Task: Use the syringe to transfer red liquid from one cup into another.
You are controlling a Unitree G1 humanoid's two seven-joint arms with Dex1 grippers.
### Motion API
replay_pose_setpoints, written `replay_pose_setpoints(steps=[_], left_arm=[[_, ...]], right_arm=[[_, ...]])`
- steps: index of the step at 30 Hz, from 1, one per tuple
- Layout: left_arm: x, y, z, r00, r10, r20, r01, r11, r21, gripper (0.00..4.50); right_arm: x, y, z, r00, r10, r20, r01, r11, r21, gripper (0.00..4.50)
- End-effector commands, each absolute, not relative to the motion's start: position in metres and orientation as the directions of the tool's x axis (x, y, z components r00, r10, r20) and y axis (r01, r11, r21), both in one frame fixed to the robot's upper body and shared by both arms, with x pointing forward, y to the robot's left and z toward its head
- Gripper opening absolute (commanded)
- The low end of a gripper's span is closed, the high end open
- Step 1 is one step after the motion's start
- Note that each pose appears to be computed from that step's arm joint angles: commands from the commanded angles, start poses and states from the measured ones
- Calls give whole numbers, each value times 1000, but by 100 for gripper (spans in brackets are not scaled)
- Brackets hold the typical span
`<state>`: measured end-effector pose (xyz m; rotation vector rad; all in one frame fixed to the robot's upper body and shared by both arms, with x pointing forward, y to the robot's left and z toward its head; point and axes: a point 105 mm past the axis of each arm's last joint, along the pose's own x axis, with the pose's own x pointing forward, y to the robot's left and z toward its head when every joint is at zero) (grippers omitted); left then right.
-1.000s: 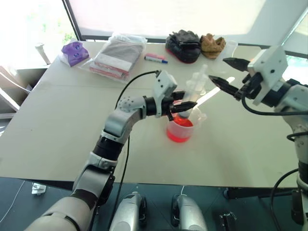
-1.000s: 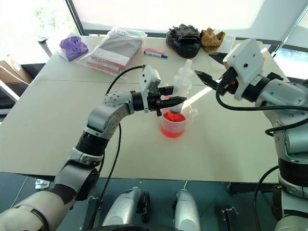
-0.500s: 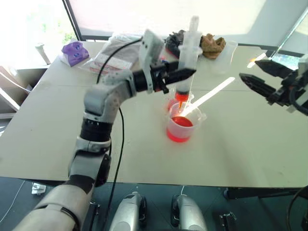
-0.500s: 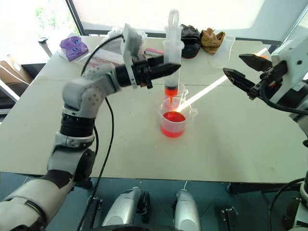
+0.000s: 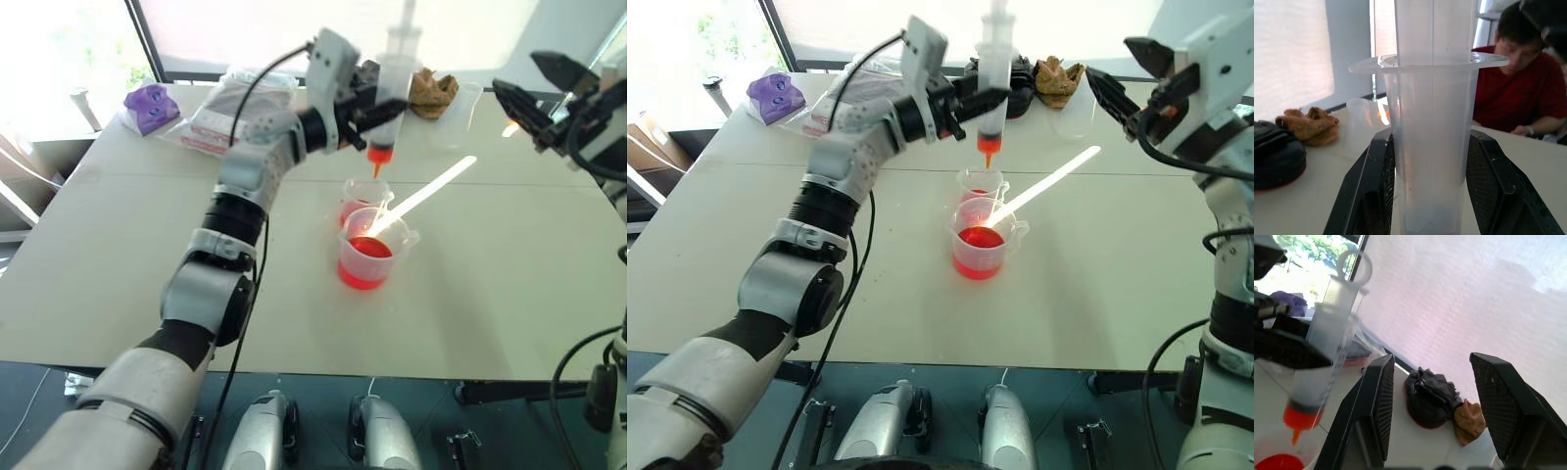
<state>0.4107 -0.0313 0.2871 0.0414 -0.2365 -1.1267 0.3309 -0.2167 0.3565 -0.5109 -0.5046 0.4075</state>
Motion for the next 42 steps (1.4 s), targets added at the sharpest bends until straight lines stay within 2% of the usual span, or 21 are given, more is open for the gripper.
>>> replay_pose_setpoints(steps=[1,11,27,30,33,42], left_arm=[[406,-40,298,367,-910,195,877,408,254,155],[408,-41,287,353,-918,181,879,392,272,155],[405,-40,278,321,-936,142,891,349,289,155],[407,-37,278,331,-933,141,887,358,292,155],[408,-36,279,335,-931,143,884,364,294,155],[410,-30,286,350,-922,165,878,385,286,155]], right_arm=[[340,-203,374,750,526,400,-209,763,-612,252],[370,-170,371,678,639,364,-306,696,-650,252],[378,-152,359,632,706,318,-397,648,-650,252],[381,-150,357,629,713,310,-403,640,-654,159],[384,-148,355,626,718,304,-410,634,-656,5],[386,-143,343,622,736,268,-444,613,-653,1]])
